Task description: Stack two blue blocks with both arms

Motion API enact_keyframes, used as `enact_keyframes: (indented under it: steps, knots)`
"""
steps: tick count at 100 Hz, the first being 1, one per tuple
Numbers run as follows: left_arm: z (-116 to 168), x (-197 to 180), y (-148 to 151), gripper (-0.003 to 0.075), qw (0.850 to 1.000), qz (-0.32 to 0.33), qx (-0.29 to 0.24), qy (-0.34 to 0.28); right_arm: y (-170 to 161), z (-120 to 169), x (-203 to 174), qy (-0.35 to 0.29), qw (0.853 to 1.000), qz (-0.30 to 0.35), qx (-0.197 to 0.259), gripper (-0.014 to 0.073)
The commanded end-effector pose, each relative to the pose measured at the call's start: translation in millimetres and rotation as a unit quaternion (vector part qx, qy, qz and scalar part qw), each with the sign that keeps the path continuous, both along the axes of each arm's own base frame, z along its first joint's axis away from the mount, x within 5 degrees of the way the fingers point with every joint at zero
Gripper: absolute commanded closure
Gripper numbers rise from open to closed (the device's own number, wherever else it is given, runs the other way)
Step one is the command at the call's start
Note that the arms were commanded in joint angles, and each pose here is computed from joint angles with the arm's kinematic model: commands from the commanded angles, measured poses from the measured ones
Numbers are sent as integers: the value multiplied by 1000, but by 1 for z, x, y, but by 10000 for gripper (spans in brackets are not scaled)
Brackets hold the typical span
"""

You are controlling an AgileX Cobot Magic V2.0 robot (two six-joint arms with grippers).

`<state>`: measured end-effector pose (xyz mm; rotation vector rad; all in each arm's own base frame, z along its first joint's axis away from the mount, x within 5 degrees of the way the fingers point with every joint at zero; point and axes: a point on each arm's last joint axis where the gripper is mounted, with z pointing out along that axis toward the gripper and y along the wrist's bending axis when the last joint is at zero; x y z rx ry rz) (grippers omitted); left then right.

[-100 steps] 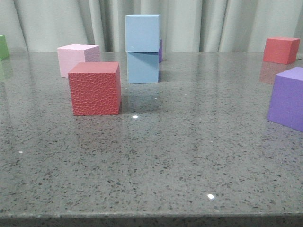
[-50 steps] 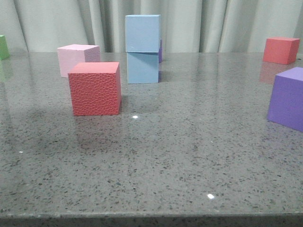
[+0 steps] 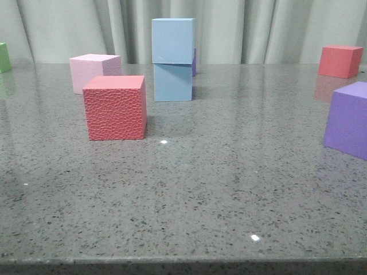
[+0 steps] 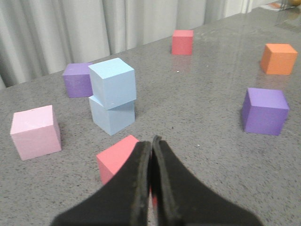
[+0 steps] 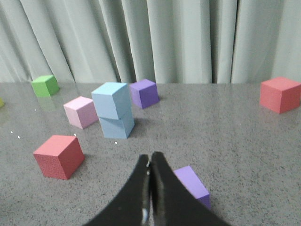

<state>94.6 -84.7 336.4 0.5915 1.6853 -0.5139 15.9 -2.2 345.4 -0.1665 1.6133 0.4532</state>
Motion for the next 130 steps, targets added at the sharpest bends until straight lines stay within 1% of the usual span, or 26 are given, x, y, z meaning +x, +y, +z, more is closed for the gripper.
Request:
enact_keyframes:
  steps: [1,9,19,118,130]
  knots:
    - [4,-10,1,738,997,-35,-46,-48,-3,7,-7,-71,997,1,16,662]
    - [-5,-15,5,738,996,-42,-56,-52,-6,2,-12,-82,996,0,21,662]
    - [-9,-18,8,738,996,-44,-60,-55,-7,-1,-14,-85,996,-1,22,662]
    - [-9,-19,8,739,995,-45,-64,-55,-7,-1,-14,-83,996,-1,21,662]
    - [-12,-17,10,739,997,-30,-50,-48,-7,-1,-14,-83,996,-1,21,662]
